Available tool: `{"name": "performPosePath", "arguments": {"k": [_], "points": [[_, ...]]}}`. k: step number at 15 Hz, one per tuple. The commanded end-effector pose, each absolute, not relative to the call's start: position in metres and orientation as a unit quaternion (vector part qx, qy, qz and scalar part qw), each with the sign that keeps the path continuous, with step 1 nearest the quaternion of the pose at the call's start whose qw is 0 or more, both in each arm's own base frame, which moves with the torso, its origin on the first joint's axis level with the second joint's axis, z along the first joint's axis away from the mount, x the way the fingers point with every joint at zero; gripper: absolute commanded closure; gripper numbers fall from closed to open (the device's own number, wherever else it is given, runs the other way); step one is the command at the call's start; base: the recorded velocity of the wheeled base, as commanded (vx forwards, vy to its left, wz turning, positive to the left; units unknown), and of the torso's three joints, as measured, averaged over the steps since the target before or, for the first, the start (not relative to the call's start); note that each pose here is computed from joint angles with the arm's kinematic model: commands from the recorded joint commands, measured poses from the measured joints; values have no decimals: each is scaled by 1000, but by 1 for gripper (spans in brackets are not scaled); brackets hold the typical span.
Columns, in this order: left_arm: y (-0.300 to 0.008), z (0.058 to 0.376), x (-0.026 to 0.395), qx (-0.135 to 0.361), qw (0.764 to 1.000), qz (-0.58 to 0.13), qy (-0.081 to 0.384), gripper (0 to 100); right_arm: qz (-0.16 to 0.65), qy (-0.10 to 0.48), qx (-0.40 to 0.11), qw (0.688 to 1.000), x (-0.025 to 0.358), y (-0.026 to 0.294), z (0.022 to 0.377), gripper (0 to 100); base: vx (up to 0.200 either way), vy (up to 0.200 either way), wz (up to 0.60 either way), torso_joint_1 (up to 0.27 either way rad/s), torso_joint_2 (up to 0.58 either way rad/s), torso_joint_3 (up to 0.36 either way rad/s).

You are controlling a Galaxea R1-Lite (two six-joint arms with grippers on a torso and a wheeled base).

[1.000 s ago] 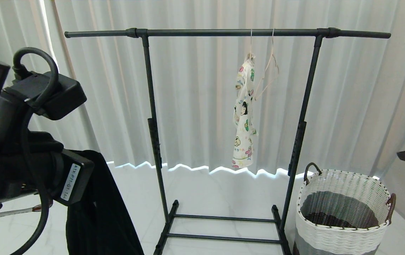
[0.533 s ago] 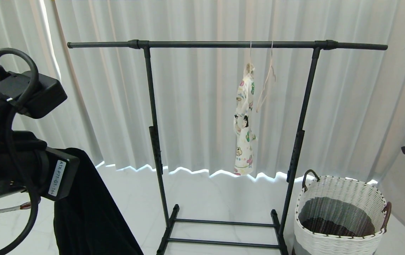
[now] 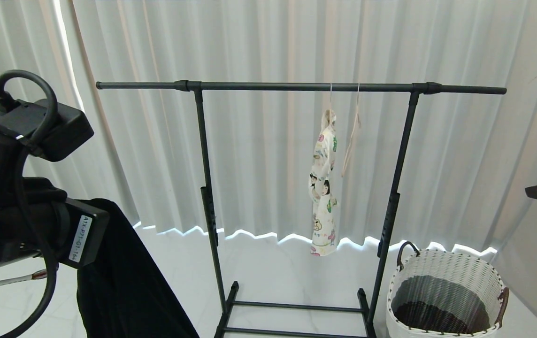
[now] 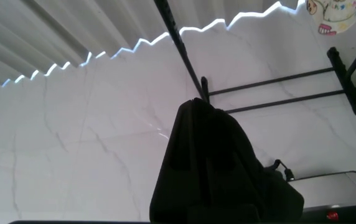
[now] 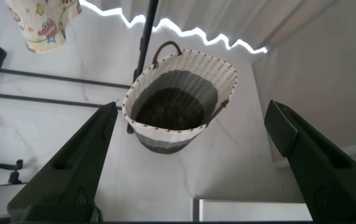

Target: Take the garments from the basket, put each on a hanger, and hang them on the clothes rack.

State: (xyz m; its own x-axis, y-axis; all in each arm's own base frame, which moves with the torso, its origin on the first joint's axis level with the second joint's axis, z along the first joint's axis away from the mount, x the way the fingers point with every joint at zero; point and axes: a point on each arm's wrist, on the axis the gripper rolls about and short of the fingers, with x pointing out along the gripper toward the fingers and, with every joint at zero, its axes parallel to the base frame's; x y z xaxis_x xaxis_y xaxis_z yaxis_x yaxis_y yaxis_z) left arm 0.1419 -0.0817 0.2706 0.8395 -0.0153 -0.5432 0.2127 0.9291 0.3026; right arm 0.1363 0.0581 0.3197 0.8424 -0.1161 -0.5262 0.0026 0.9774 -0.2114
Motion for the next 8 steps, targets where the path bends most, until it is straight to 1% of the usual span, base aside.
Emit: {"name": "performPosePath", "arguments": {"k": [1, 7, 8], "points": [[-82, 272, 142, 179, 943, -60, 275, 100, -35, 282, -102, 953, 139, 58, 319, 0, 0, 0, 0, 203, -481, -276], [-82, 271, 142, 179, 942, -60, 276, 100, -37, 271, -96, 957, 146, 61, 319, 0, 0, 0, 0, 222, -499, -282], [-82, 272, 142, 179, 943, -60, 275, 100, -37, 271, -98, 957, 146, 61, 319, 0, 0, 200, 0, 232, -510, -286]]}}
